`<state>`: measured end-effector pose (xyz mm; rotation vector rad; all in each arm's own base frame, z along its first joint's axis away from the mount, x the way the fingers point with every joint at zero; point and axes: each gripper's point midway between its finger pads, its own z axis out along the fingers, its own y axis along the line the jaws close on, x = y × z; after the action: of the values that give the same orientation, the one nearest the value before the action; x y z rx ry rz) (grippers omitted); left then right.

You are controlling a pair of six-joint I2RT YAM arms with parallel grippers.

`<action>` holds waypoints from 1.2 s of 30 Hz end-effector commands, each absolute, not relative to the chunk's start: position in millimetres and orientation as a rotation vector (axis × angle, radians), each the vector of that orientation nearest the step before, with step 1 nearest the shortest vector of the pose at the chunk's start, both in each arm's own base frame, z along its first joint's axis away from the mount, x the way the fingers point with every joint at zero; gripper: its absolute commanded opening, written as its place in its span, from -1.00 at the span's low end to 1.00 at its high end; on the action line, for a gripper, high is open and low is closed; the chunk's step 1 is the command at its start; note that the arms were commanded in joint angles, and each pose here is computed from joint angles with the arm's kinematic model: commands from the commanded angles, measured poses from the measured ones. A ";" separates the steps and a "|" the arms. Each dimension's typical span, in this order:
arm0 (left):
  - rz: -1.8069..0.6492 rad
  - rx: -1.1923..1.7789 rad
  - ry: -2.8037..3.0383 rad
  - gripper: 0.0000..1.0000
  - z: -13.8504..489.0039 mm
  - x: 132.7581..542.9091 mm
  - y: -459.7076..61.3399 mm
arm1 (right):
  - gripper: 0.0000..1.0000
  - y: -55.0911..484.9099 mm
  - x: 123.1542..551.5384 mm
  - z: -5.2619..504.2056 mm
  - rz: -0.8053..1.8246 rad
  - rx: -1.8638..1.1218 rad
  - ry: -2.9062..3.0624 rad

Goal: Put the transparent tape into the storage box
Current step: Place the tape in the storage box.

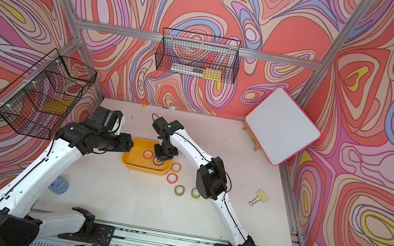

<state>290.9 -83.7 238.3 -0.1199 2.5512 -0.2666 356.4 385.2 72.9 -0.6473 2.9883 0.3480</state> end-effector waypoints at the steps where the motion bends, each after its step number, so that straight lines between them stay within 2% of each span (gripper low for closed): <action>1: -0.231 -0.103 2.572 0.22 234.1 281.4 -78.2 | -0.67 388.3 359.0 56.6 0.315 -0.647 2.993; 16: -0.206 -0.093 2.570 0.23 235.7 281.5 -74.6 | -0.62 390.3 362.1 28.7 0.272 -0.652 3.017; 23: -0.196 -0.100 2.567 0.23 236.3 281.4 -71.9 | -0.35 389.9 364.0 27.5 0.263 -0.650 3.012; 29: -0.198 -0.108 2.565 0.24 236.5 282.3 -71.4 | -0.28 398.1 371.5 57.0 0.324 -0.643 2.941; 36: -0.196 -0.095 2.554 0.30 240.0 281.7 -71.2 | -0.24 398.2 375.5 119.7 0.404 -0.605 2.812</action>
<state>290.0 -76.9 239.4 -0.1090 2.5449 -0.2252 370.4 393.2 62.7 -0.6290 2.9408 0.3357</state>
